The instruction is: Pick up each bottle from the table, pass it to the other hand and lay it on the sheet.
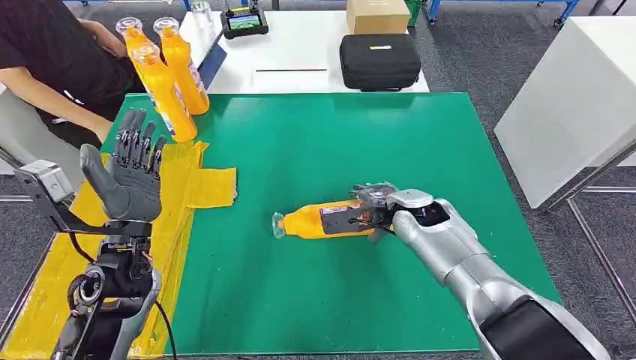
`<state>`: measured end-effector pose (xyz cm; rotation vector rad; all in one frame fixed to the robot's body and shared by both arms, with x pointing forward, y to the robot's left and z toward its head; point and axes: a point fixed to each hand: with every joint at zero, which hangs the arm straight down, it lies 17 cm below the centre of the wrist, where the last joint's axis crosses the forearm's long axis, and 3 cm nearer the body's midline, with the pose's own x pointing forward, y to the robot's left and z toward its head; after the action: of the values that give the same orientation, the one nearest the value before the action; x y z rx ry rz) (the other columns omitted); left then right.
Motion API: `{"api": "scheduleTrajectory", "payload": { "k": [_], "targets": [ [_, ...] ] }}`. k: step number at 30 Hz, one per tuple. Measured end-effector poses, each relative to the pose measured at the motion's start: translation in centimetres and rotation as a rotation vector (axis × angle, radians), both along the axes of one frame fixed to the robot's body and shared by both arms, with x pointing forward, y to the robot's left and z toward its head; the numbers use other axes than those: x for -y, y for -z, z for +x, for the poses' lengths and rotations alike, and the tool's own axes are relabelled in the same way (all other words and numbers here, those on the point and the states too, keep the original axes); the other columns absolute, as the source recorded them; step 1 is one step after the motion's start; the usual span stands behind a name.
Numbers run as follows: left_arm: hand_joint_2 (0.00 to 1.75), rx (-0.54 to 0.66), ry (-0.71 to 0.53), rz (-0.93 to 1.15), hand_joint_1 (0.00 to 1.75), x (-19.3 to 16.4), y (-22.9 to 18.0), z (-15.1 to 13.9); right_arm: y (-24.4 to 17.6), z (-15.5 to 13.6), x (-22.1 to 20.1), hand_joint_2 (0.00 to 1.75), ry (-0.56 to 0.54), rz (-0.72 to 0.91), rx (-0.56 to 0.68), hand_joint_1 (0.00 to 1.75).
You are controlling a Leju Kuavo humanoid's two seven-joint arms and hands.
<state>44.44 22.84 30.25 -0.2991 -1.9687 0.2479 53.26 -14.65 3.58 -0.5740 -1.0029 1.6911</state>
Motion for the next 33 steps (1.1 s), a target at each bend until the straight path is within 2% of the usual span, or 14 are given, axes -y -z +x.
{"api": "scheduleTrajectory", "payload": {
  "k": [10, 11, 26, 33],
  "targets": [
    [0.0, -0.005, 0.005, -0.03, 0.0, -0.2, 0.7, -0.3, 3.8, -0.7, 3.6, 1.75, 0.056, -0.091, -0.046, 0.0],
    [0.0, -0.005, 0.006, -0.031, 0.0, -0.1, 0.7, -0.3, 4.1, -0.8, 3.8, 1.75, 0.059, -0.102, -0.051, 1.75],
    [0.0, -0.038, 0.058, -0.075, 0.0, 1.0, 1.5, -0.1, 6.6, -2.0, 6.6, 1.75, 0.12, -0.145, -0.083, 1.75],
    [0.0, -0.041, 0.092, -0.071, 0.0, 2.1, 1.7, 0.2, 5.9, -1.6, 7.0, 1.75, 0.165, -0.053, -0.058, 1.75]
  ]
}}
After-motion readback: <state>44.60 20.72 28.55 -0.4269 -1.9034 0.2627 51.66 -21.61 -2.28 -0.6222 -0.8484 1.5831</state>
